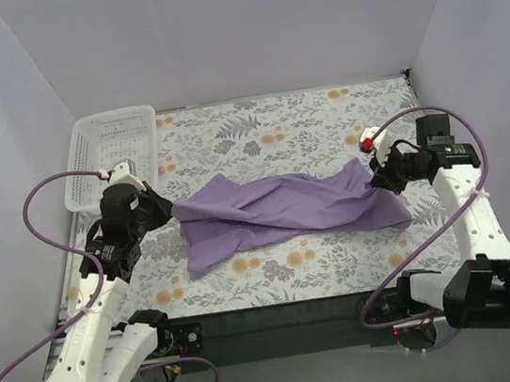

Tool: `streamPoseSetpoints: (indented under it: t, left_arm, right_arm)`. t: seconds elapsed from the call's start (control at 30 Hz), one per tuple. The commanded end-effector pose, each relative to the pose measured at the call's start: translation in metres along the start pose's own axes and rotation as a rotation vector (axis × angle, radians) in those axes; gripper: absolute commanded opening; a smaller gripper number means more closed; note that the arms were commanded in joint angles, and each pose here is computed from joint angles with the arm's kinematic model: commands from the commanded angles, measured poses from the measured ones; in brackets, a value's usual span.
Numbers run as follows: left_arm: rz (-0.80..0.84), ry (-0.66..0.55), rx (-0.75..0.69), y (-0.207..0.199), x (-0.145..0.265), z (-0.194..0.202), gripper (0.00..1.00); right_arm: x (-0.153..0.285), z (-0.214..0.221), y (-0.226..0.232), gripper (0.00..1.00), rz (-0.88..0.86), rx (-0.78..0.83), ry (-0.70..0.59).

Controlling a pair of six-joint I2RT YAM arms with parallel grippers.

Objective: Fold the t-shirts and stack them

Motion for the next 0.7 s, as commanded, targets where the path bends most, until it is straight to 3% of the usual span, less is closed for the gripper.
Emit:
streamPoseSetpoints:
  t: [0.0, 0.37, 0.5, 0.67]
  left_arm:
    - [0.012, -0.177, -0.006, -0.009, 0.027, -0.054, 0.0]
    - [-0.021, -0.621, 0.01, -0.024, 0.115, -0.191, 0.0]
    - [0.014, -0.793, 0.006, -0.036, 0.163, -0.243, 0.0]
    - [0.123, -1.046, 0.007, -0.058, 0.246, -0.306, 0.0]
  right_arm:
    - [0.046, -0.037, -0.011, 0.01, 0.153, 0.011, -0.124]
    - [0.199, -0.158, -0.006, 0.01, 0.627, 0.089, -0.487]
    - [0.272, -0.202, 0.005, 0.01, 0.86, 0.112, -0.687]
    - [0.335, -0.236, 0.03, 0.01, 0.993, 0.12, -0.884]
Point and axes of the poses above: each gripper's point midway between its finger pads, its own x axis back along the fingers, its own y axis along the line the jaws close on, z = x × y, the point moved 4 cm from there along x, back along the fingers, and after that the axes turned 12 degrees about -x, right-handed, at the moved point
